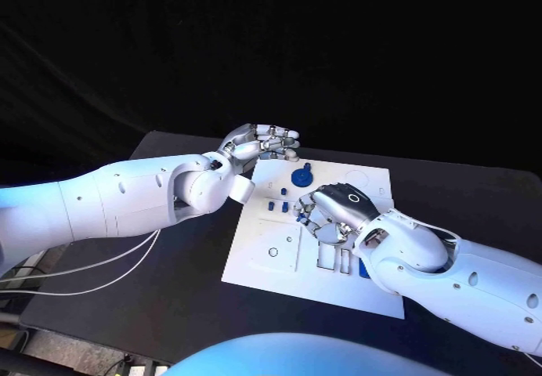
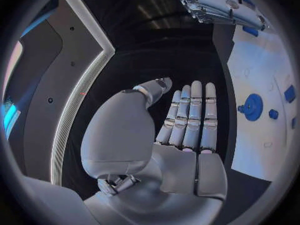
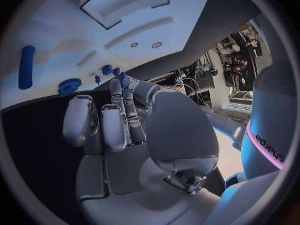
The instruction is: Assemble the parts on the task board
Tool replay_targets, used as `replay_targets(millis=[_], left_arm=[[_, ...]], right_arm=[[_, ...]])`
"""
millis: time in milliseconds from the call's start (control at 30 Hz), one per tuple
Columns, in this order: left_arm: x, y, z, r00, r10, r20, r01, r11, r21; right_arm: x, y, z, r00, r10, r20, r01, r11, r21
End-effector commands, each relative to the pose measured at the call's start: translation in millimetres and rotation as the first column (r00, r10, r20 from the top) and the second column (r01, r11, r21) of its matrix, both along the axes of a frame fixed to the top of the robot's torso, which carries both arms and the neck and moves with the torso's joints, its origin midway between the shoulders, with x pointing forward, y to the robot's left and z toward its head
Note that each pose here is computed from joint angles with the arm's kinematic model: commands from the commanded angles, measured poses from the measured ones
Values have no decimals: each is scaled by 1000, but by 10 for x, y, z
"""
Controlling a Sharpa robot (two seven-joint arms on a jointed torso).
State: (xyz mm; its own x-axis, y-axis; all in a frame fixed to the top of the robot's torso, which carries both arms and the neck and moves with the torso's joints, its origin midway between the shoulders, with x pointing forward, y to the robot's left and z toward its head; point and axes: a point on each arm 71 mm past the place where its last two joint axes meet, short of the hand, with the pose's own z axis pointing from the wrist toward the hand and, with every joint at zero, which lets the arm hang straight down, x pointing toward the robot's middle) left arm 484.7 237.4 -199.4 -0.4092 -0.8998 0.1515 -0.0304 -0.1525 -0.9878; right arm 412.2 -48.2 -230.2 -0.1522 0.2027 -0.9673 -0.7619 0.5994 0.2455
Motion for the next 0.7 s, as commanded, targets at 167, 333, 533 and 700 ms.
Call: replay_targets(millis=[167,333,533,700], left_arm=[[7,-56,9,1000,-19,5,19,1000,-8],[10,-70,8,1000,-20,4,20,1000,-8],[11,-80,8,1000,-22,5,22,1000,-7],[10,-80,10,1000,-22,7,22,1000,-4]], right_arm=[[-30,45,-140,1000,19,-23,-19,1000,-9],[-41,67,-211,999,20,-37,-21,1000,-20],[-58,95,-276,998,24,-55,-26,999,-36],[-69,110,-317,997,25,-66,-28,998,-47]])
